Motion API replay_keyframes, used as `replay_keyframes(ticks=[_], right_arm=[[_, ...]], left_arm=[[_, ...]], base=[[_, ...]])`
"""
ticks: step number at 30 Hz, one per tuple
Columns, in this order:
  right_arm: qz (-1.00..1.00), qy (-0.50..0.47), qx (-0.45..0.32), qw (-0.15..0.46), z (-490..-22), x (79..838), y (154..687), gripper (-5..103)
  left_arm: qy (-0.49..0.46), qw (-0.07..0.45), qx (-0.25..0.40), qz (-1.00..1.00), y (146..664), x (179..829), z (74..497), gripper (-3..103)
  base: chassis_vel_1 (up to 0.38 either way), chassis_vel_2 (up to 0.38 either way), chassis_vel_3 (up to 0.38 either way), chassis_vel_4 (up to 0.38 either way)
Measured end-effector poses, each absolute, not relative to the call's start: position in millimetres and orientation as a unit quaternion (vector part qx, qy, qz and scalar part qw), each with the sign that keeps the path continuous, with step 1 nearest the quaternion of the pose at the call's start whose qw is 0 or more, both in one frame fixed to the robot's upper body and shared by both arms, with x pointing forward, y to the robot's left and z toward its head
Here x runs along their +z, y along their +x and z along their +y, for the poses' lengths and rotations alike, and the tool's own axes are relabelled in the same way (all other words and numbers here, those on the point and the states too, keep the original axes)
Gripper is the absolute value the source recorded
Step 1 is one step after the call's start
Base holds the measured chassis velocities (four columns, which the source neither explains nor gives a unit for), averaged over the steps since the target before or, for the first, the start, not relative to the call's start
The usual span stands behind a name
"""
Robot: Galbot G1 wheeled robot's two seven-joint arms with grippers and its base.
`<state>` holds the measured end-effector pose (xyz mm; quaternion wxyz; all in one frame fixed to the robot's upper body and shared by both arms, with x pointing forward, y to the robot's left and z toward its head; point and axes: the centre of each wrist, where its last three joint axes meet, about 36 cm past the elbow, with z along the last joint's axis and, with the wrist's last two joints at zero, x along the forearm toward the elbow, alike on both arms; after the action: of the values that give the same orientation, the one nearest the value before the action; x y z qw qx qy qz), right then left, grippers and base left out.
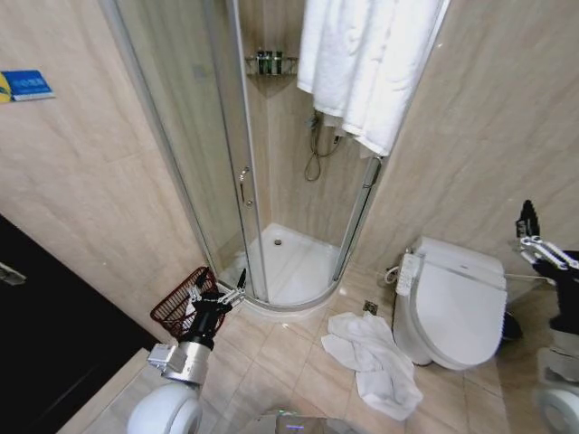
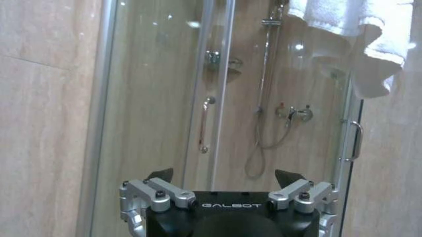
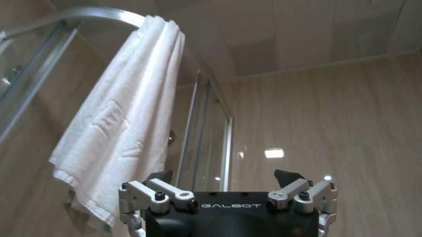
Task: Discard the used towel into the hamper.
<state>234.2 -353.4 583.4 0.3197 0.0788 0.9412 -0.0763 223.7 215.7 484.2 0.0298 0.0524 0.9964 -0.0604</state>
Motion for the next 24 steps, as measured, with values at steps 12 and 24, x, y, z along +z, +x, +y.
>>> replay_keyframes(ticks=[12,24], right_arm=[[0.931,0.082,-0.078,0.348,-353,586,237,100],[0.919,0.102,-0.105,0.367,-362,594,234,100]], left_arm=[[0.052,0.030,-0.060,0.996,224,484,216,100],[0.052,0.030,-0.060,0.996,224,484,216,100]], base=[[0.049,0.043,-0.033,-0.015],[0.040,0.049,0.064,0.072]])
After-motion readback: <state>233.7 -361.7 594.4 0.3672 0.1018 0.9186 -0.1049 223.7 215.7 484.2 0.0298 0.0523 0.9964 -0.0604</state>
